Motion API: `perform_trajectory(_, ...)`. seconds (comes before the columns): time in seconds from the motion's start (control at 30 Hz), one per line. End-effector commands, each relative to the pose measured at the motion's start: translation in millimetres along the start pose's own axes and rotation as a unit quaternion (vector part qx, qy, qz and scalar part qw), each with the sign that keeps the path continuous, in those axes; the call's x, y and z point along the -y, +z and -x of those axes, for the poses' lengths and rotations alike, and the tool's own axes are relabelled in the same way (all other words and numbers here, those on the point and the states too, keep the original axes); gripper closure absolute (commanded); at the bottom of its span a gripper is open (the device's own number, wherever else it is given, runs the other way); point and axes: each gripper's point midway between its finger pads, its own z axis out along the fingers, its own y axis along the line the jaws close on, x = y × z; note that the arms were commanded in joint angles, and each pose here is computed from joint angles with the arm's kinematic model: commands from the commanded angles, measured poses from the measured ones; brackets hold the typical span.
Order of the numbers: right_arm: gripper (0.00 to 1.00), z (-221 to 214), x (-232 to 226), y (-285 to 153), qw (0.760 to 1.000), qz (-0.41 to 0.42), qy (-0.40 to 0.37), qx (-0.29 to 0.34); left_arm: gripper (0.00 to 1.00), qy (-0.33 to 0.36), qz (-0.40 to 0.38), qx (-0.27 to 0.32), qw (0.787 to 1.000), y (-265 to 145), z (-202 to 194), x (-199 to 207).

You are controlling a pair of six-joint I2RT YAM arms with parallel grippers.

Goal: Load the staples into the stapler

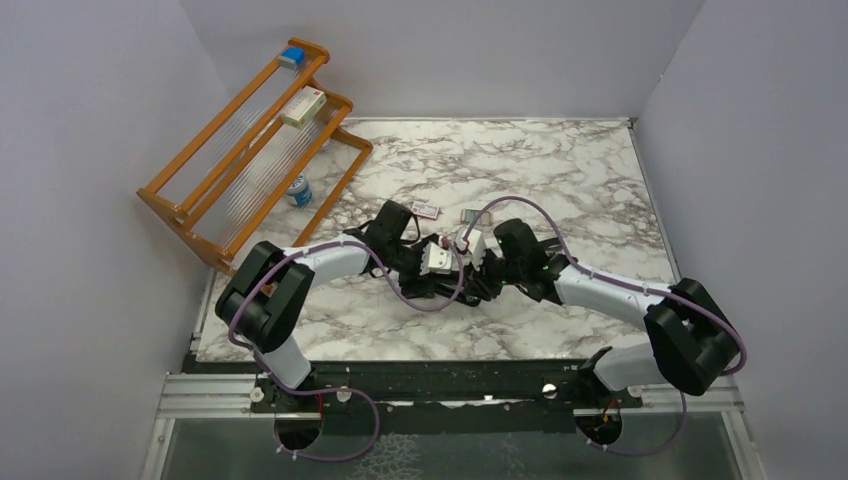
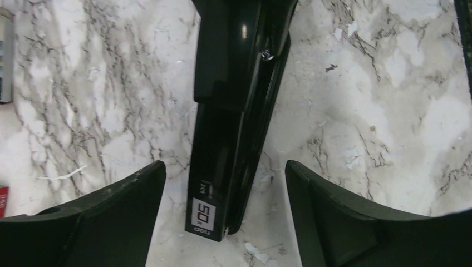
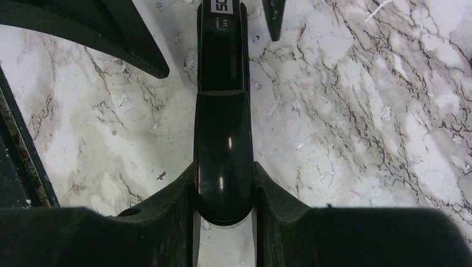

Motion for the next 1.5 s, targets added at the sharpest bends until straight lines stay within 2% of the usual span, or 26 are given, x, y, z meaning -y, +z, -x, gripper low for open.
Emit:
perform_trajectory(0.0, 0.99, 28, 2, -6, 0.998, -0.006, -0.024, 0.052, 0.23, 0.01, -0.023, -0.019, 0.999, -3, -6, 13)
perform_trajectory(0.1, 0.99, 28, 1, -5, 0.998, -0.003, -0.025, 0.052, 0.26, 0.011, -0.023, -0.019, 0.999, -4, -5, 14)
perform_trajectory(0.27, 0.99, 27, 1, -5, 0.998, -0.002, -0.025, 0.052, 0.38, 0.007, -0.027, -0.018, 0.999, 1, -3, 9)
perform_trajectory(0.47, 0.99, 29, 1, -6, 0.998, -0.004, -0.024, 0.054, 0.6, 0.001, -0.025, -0.022, 0.999, 3, -4, 3)
perform_trajectory(0.57, 0.98, 29, 1, -6, 0.998, -0.004, -0.023, 0.055, 0.74, -0.002, -0.02, -0.023, 1.0, 2, -2, 0)
perform_trajectory(0.67, 0.86, 34, 2, -9, 0.998, -0.01, -0.019, 0.064, 0.87, -0.014, -0.025, -0.028, 0.999, 6, -9, 1)
perform_trajectory(0.8, 0.63, 46, 6, -26, 0.994, -0.045, -0.003, 0.095, 0.94, -0.027, -0.021, -0.032, 0.999, 7, -10, -2)
perform_trajectory(0.93, 0.5, 71, 5, -59, 0.981, -0.083, 0.035, 0.172, 1.0, -0.056, -0.016, -0.034, 0.998, 10, -8, -6)
perform_trajectory(1.0, 0.41, 79, 3, -75, 0.97, -0.098, 0.068, 0.213, 1.0, -0.061, -0.015, -0.035, 0.997, 11, -8, -7)
perform_trajectory(1.2, 0.39, 74, 16, -104, 0.926, -0.166, 0.194, 0.278, 1.0, -0.063, 0.003, -0.033, 0.997, 6, -3, -11)
perform_trajectory(1.3, 0.39, 60, 35, -109, 0.883, -0.221, 0.31, 0.277, 0.99, -0.076, 0.019, -0.03, 0.996, 5, 4, -14)
perform_trajectory(1.4, 0.38, 41, 48, -107, 0.813, -0.262, 0.447, 0.266, 1.0, -0.129, 0.068, -0.027, 0.989, 0, 16, -23)
perform_trajectory(1.47, 0.37, 38, 50, -104, 0.785, -0.264, 0.493, 0.267, 1.0, -0.176, 0.102, -0.035, 0.978, -1, 17, -30)
